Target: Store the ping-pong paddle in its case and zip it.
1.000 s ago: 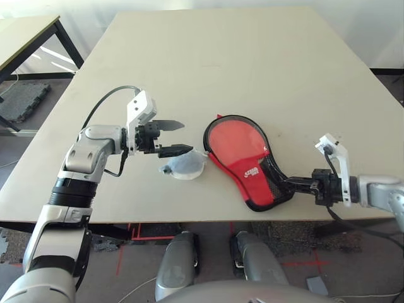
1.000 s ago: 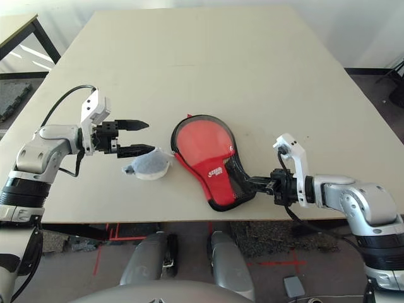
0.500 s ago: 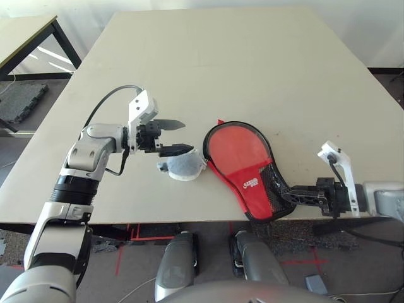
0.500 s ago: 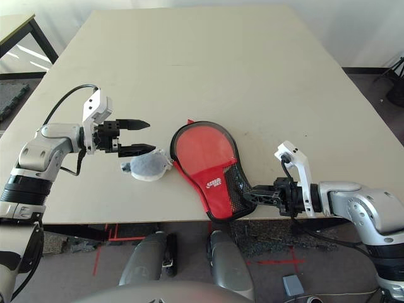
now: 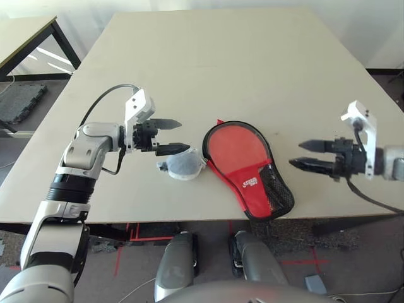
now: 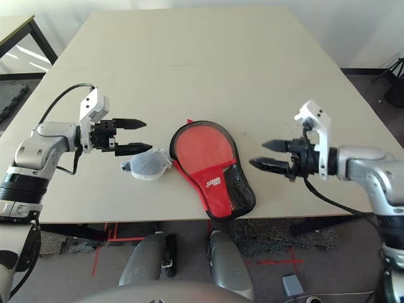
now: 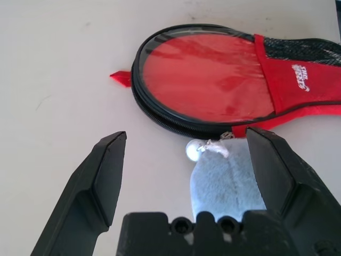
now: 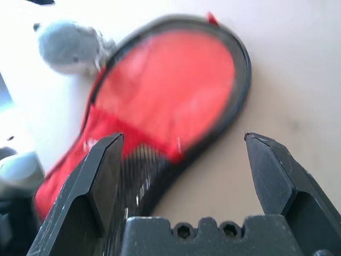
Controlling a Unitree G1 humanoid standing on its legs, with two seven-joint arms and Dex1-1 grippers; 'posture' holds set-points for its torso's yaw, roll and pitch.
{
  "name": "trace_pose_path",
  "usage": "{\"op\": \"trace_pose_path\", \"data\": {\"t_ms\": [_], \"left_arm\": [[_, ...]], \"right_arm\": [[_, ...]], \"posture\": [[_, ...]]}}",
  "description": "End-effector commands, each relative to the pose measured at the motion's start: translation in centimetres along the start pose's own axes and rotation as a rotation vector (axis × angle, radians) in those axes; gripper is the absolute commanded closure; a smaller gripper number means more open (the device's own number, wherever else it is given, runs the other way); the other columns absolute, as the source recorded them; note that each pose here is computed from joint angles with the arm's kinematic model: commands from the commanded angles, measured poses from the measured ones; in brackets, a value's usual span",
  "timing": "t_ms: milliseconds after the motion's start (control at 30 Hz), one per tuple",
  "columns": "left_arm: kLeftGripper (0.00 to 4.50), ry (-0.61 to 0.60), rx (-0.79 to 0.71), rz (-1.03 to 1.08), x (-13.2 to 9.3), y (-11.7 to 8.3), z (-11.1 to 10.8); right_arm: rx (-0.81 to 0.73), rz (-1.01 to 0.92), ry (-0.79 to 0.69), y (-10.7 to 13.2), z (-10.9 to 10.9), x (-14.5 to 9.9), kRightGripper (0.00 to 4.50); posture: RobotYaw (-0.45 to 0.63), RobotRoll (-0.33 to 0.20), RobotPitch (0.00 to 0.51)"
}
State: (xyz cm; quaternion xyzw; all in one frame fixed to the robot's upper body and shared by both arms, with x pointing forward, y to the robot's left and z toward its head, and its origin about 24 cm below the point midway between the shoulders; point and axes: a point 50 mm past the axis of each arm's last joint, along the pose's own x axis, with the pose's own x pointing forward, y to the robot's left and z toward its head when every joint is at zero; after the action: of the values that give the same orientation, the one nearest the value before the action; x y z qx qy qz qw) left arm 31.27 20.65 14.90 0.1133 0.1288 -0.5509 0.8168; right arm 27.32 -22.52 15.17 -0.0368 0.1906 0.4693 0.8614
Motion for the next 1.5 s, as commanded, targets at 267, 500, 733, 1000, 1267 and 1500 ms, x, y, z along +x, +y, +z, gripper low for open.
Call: {"op": "trace_pose_path", "data": {"t_ms": [267, 500, 733, 1000, 1267, 1500], "left_arm": [[0.00, 0.016, -0.032, 0.115, -1.4, -0.4, 0.1], [0.00, 0.022, -0.034, 0.115, -1.3, -1.6, 0.0], [0.00, 0.017, -0.070, 0.119, -1.3, -2.4, -0.2], [0.00, 0.053, -0.060, 0.126, -1.4, -2.8, -1.0], [0.00, 0.061, -0.056, 0.111, -1.5, -3.1, -1.0], [0.00, 0.087, -0.064, 0.050, -1.4, -3.8, -1.3]], "right_arm": [[-0.072, -0.082, 0.018, -1.8, -1.0, 5.3, 0.02], [-0.063, -0.006, 0.052, -1.3, -2.2, 6.2, 0.02], [-0.085, 0.049, 0.090, -0.5, -2.6, 6.6, 0.02], [-0.090, 0.056, 0.162, -0.6, -3.7, 7.4, 0.02], [-0.094, 0.042, 0.229, -1.0, -4.8, 7.9, 0.02], [-0.084, 0.026, 0.249, -1.3, -5.2, 7.9, 0.02]], "posture": [[0.15, 0.000, 0.091], [0.17, 0.000, 0.097], [0.18, 0.000, 0.096], [0.20, 0.000, 0.096], [0.21, 0.000, 0.095], [0.21, 0.000, 0.095]]}}
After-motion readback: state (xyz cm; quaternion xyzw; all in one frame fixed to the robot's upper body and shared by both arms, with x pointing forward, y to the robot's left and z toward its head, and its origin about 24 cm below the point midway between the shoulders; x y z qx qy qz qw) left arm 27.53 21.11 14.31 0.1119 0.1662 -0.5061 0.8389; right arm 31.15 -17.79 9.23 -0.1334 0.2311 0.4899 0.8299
